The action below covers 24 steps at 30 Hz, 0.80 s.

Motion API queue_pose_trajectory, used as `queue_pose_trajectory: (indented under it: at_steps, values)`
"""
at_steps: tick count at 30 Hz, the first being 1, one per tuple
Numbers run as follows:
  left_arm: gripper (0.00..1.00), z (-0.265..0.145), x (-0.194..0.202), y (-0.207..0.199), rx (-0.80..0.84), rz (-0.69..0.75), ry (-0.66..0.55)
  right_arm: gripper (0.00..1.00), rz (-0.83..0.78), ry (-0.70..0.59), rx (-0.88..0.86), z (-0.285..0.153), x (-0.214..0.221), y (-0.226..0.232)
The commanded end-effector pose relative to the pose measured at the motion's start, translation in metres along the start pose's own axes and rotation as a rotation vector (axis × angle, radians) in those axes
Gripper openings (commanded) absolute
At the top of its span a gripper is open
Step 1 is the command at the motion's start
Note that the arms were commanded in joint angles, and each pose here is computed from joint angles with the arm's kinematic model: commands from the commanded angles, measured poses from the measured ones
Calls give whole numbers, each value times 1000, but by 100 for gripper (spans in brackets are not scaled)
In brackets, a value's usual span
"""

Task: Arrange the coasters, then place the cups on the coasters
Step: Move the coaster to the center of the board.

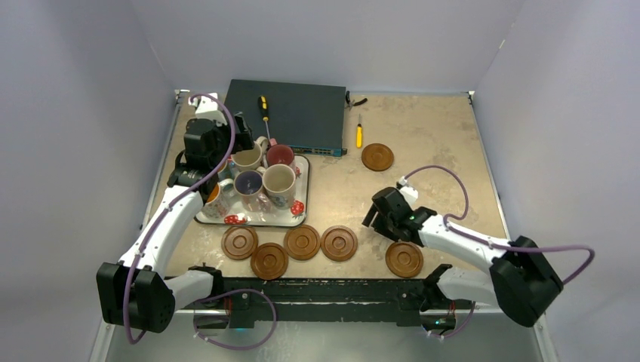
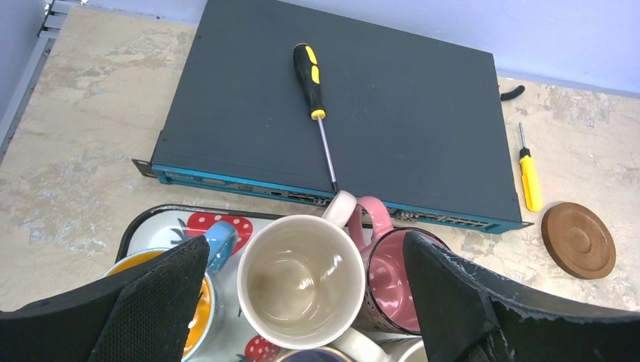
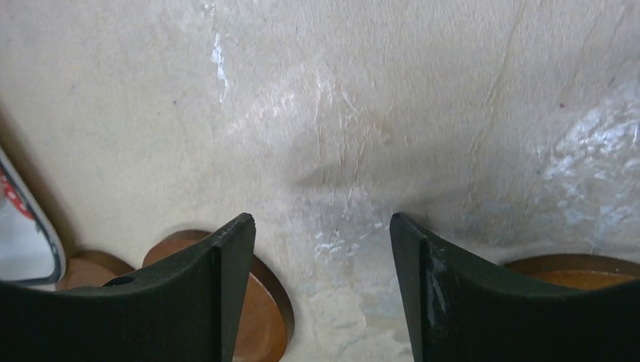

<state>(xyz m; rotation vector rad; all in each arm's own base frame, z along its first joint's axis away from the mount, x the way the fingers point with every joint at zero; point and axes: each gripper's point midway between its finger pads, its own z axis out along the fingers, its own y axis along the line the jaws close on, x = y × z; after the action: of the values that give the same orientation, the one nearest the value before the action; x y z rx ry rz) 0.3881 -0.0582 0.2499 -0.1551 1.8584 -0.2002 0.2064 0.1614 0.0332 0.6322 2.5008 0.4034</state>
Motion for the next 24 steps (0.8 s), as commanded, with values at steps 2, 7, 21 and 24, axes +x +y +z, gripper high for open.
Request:
queue_pose_trajectory:
  at_steps: [2,7,21,24]
  values:
    - [94,-1,-13,-1,-9,7,-48,70,-65,-155,-46,0,-47,43]
    - [94,0,-12,0,-11,5,-46,97,-87,-90,82,-11,-38,19]
    - [94,-2,-14,-6,18,-12,-50,88,35,120,149,-38,23,-43]
    - [94,-2,-14,-7,21,-14,-50,86,45,135,161,-37,27,-45]
